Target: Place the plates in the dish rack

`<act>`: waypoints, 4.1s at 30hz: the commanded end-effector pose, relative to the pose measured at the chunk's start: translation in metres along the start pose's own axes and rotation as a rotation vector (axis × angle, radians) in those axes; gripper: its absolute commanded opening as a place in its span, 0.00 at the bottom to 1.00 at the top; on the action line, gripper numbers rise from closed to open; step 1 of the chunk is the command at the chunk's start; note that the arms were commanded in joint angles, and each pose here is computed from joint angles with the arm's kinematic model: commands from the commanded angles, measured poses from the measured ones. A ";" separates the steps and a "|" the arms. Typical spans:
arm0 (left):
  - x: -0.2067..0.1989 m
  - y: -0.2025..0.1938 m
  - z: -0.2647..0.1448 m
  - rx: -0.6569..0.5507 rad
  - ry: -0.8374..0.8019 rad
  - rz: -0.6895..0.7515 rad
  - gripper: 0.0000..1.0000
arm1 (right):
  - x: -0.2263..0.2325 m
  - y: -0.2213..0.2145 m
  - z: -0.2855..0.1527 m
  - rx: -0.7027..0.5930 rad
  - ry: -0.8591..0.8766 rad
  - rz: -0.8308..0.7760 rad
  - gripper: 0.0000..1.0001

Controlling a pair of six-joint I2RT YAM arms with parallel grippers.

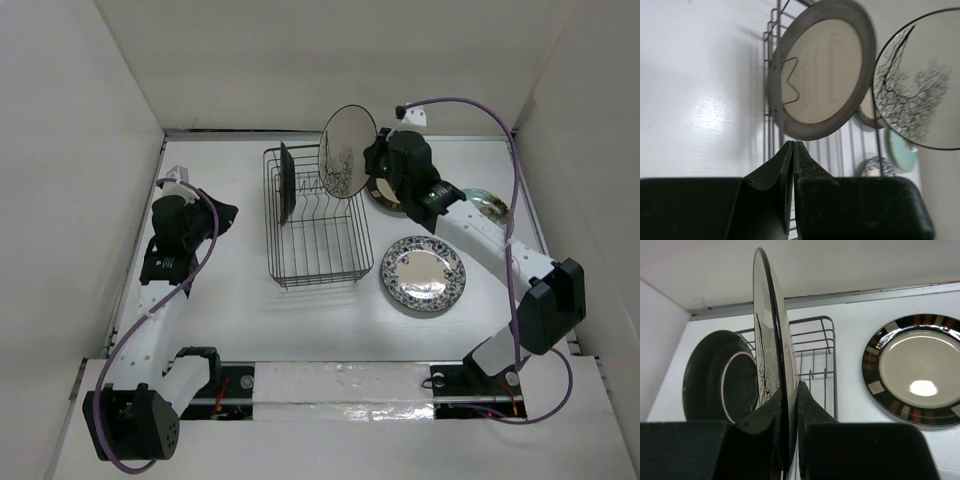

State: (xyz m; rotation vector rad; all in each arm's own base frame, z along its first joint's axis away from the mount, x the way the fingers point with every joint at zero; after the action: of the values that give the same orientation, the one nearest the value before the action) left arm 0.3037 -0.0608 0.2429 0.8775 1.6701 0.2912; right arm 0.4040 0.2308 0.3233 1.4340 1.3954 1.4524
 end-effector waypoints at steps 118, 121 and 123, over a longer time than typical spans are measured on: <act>-0.025 -0.042 -0.011 0.129 -0.043 0.295 0.22 | -0.352 -0.187 -0.065 -0.007 -0.488 0.861 0.47; -0.025 -0.041 -0.011 0.125 -0.032 0.295 0.21 | -0.351 -0.188 -0.062 -0.015 -0.464 0.884 0.26; -0.026 -0.038 -0.013 0.110 -0.035 0.298 0.21 | -0.350 -0.187 -0.061 -0.031 -0.452 0.897 0.16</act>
State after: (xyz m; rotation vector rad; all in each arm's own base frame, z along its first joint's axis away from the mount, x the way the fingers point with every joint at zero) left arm 0.2725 -0.1027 0.2156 1.2460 1.5993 0.3302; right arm 0.3556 -0.0753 0.0465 2.4212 0.4263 1.3410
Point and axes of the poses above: each gripper's point midway between its finger pads, its own z axis out along the fingers, its own x axis along the line the jaws close on, y = z × x, the point moved 3 cm from there along -z, back along the fingers, and after that the axes turned 7 degrees about -z, right-handed, at the moved point
